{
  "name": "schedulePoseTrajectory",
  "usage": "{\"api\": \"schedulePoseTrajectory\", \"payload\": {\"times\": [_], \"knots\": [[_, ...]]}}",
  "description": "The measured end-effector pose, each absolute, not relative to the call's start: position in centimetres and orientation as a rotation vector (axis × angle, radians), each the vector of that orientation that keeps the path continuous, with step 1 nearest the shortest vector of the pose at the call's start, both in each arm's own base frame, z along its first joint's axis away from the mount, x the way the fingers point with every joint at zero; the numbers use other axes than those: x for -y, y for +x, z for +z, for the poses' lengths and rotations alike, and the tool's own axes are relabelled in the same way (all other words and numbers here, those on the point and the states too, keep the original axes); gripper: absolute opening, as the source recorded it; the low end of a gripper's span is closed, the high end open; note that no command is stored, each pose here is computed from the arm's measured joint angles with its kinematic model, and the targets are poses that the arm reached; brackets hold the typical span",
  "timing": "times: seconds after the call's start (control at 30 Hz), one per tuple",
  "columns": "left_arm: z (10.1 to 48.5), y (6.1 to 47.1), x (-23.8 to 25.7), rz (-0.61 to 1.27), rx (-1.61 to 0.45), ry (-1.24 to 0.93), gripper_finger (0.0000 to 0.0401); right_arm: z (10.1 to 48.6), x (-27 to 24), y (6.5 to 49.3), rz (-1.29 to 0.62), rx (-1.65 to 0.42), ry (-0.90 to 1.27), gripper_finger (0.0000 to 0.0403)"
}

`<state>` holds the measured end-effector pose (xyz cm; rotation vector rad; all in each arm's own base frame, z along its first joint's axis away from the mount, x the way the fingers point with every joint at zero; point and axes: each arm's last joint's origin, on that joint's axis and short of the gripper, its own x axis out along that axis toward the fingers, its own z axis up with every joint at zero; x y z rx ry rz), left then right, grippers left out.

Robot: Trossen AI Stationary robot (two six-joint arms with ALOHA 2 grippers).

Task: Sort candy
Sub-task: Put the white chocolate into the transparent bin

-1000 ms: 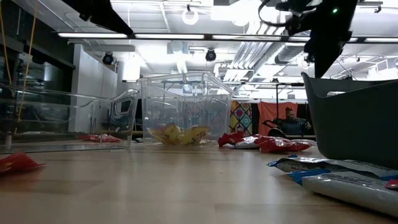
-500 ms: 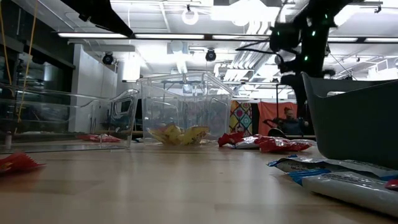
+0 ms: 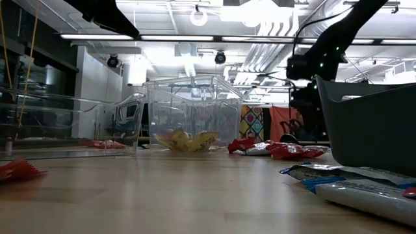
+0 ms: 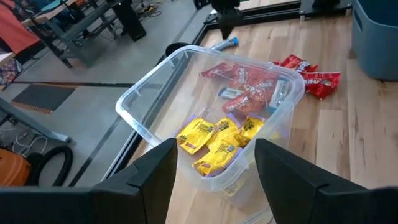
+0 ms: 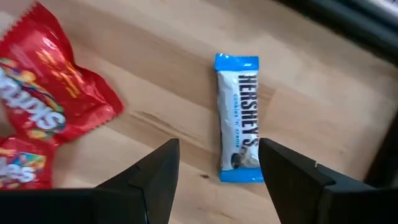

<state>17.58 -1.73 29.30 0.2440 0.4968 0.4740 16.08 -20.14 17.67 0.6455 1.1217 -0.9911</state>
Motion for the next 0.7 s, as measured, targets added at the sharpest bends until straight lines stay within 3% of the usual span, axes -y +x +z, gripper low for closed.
{"api": "schedulePoseTrajectory", "payload": {"times": [0.27, 0.57, 0.7], "knots": [[29.3, 17.6, 1.7, 0.474, -0.497, 0.244, 0.0205, 15.0, 21.4, 16.7, -1.085, -1.207, 0.558, 0.0216], [29.3, 17.6, 1.7, 0.476, -0.497, 0.240, 0.0205, 13.6, 21.6, 17.1, -1.068, -1.233, 0.604, 0.0215], [29.3, 17.6, 1.7, 0.475, -0.497, 0.240, 0.0205, 13.0, 21.7, 17.3, -1.087, -1.243, 0.635, 0.0193]]}}
